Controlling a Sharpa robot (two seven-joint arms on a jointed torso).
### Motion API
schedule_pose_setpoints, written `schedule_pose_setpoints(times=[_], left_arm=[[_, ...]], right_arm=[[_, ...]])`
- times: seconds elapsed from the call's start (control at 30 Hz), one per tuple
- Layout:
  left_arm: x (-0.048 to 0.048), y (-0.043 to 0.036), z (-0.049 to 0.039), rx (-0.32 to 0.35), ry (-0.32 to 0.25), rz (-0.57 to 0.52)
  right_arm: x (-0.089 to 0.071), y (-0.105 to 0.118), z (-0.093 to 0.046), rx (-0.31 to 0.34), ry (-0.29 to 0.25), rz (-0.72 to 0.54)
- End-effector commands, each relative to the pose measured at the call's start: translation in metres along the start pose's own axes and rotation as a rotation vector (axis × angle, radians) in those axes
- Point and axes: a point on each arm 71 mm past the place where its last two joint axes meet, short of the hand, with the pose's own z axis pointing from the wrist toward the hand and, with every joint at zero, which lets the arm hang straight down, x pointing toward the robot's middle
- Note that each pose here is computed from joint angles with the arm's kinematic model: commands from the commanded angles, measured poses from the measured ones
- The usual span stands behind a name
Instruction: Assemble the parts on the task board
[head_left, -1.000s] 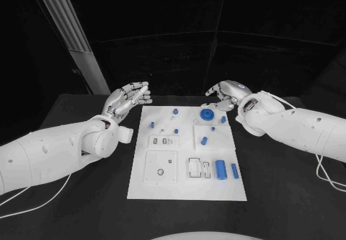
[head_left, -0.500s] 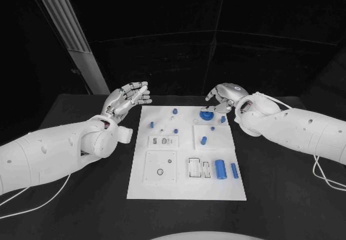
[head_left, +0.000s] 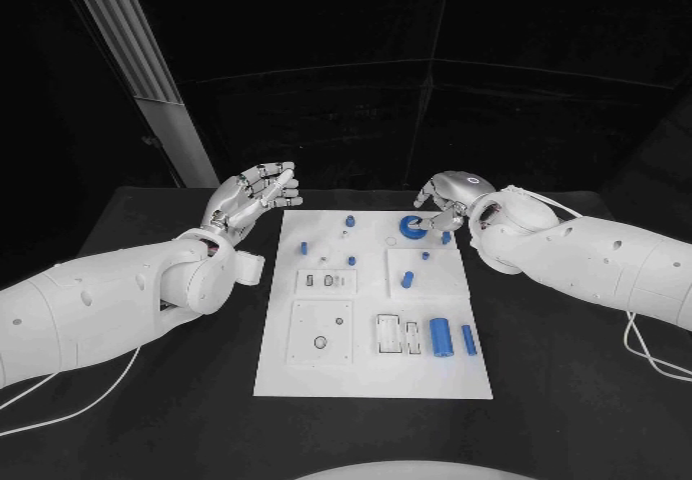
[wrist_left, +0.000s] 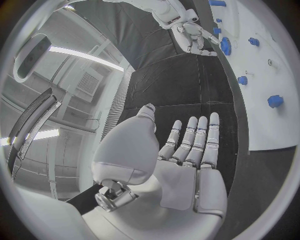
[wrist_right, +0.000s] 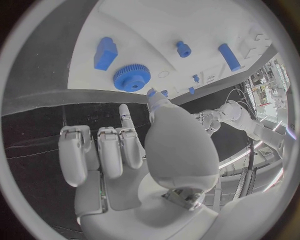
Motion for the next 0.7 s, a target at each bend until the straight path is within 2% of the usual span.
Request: schedule_pose_setpoints(times=[0.03, 0.7], left_arm=[[0.0007, -0.0145, -0.0011, 0.196, 0.012, -0.005], [0.0001, -0.0144, -0.0013, 0.193, 0.011, -0.006]], right_arm=[[0.0019, 0.001, 0.0001, 0.016, 0.036, -0.017], [0.0065, 0.0026, 0.0013, 0.039, 0.088, -0.037]])
